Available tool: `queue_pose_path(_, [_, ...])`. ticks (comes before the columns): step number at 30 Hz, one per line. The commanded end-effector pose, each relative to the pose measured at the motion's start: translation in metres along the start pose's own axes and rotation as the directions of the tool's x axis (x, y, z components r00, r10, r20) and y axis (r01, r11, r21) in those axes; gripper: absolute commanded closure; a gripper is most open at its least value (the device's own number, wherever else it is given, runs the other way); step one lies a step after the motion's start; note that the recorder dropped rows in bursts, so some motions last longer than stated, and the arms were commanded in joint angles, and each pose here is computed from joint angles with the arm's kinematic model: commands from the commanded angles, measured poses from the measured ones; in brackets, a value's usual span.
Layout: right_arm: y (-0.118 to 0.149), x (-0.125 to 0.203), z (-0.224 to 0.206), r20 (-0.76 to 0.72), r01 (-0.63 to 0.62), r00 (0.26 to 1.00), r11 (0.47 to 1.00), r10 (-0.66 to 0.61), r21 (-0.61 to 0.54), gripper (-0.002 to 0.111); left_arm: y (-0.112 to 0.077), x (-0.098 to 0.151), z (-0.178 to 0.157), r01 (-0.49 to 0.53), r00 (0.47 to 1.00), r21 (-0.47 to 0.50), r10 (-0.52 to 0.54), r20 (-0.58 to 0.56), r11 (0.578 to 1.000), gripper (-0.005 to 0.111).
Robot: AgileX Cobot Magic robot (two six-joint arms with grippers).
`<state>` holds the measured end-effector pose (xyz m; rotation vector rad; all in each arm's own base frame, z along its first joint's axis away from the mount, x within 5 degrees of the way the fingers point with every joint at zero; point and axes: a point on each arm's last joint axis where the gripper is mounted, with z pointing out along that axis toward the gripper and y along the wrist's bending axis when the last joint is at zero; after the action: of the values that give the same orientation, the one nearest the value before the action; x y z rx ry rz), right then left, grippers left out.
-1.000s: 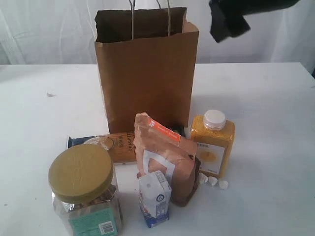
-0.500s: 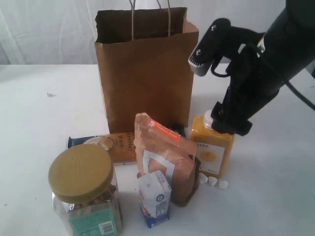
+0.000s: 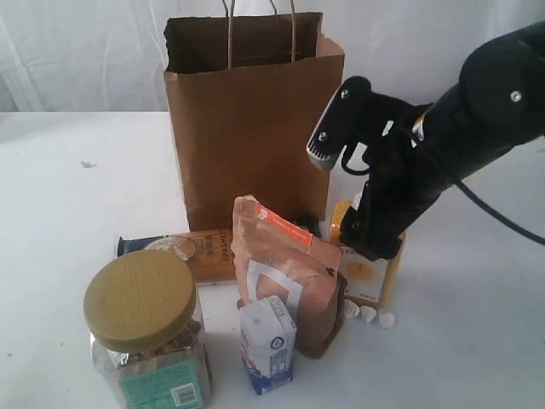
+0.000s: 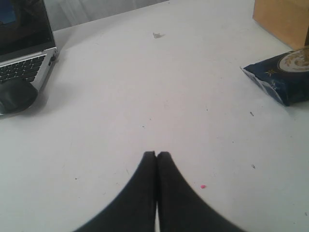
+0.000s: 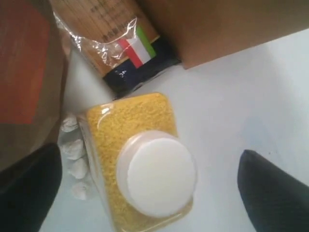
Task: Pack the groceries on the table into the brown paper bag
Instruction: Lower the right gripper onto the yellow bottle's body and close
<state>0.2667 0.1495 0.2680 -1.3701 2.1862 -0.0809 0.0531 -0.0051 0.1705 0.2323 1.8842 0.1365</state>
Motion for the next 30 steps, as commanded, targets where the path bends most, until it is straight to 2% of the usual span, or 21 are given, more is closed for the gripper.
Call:
queue_pose_path(1, [0.001, 0.004, 0.023, -0.048, -0.008, 0.999, 1.0, 0.007, -0.026, 0.018, 0.0, 0.001, 0.0, 0.003, 1.0, -0.002, -0.003, 0.003, 1.0, 0.107])
queue_pose_path(6, [0.003, 0.004, 0.041, -0.065, -0.043, 0.997, 0.998, 0.04, -0.04, 0.022, 0.0, 0.001, 0.0, 0.003, 1.0, -0.002, -0.003, 0.003, 1.0, 0.107])
queue_pose_path(13, [0.004, 0.005, 0.049, -0.072, -0.054, 0.996, 0.998, 0.051, -0.045, 0.022, 0.0, 0.001, 0.0, 0.003, 1.0, -0.002, -0.003, 0.003, 1.0, 0.107])
queue_pose_path(16, [0.003, 0.003, 0.052, -0.06, -0.098, 0.994, 0.995, 0.096, -0.035, 0.022, 0.0, 0.001, 0.0, 0.003, 1.0, -0.002, -0.003, 0.003, 1.0, 0.107])
queue_pose_path(24, [0.002, 0.002, 0.052, -0.049, -0.154, 0.987, 0.988, 0.152, -0.026, 0.039, 0.0, 0.001, 0.0, 0.003, 1.0, -0.002, -0.003, 0.003, 1.0, 0.107])
queue_pose_path(30, [0.003, 0.004, 0.052, -0.065, -0.18, 0.982, 0.983, 0.178, -0.03, 0.04, 0.0, 0.001, 0.0, 0.003, 1.0, -0.002, -0.003, 0.003, 1.0, 0.107])
